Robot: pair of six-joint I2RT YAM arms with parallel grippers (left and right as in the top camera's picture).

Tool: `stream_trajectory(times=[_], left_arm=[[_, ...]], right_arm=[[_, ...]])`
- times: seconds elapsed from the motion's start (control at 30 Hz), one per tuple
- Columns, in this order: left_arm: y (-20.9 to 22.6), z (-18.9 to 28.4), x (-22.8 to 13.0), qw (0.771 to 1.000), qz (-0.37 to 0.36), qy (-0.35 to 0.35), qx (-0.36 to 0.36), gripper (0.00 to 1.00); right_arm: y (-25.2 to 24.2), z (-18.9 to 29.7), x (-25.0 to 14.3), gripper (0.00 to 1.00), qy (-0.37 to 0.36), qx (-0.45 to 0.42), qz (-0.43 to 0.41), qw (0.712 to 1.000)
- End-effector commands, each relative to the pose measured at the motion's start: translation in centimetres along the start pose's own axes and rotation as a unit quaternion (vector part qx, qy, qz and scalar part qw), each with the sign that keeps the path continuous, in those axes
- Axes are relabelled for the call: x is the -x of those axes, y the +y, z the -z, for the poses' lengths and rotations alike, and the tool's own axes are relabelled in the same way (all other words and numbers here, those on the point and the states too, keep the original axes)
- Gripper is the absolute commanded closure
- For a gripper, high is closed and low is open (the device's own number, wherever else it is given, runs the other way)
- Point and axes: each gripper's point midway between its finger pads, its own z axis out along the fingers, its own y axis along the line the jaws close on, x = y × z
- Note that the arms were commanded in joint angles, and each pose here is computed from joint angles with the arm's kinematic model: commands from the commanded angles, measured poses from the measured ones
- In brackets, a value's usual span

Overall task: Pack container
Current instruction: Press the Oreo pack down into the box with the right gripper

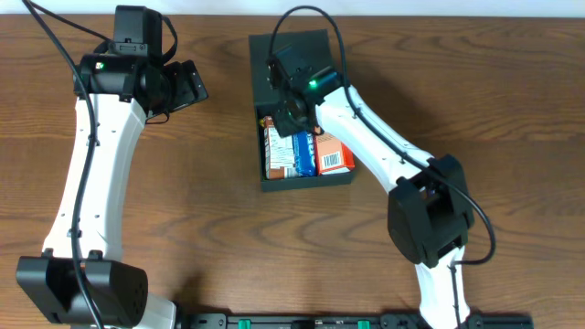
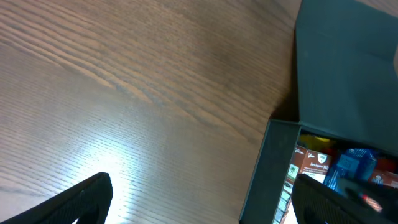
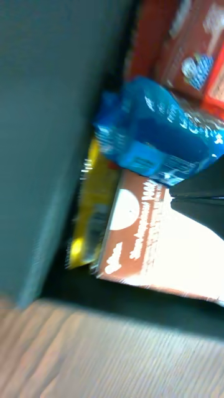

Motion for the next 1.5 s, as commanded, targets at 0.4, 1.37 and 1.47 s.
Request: stream_trajectory(times=[0.4, 1.37, 1.47], left_arm=[[0.3, 0.7, 0.8, 1.000, 0.002, -0.015, 0.005, 0.07], [0.3, 0.7, 0.8, 1.000, 0.002, -0.014, 0.005, 0.07], [0.3, 0.7, 0.8, 1.000, 0.002, -0.015, 0.005, 0.07]], right_arm=[[-4.9, 3.4, 3.6, 0.98, -0.055, -0.021, -0.032, 0.998], [-4.3, 0.4, 4.1, 0.98, -0.046, -0.006, -0.030, 0.998], [-3.8, 0.7, 4.5, 0.98, -0.051, 0.002, -0.028, 0.998]])
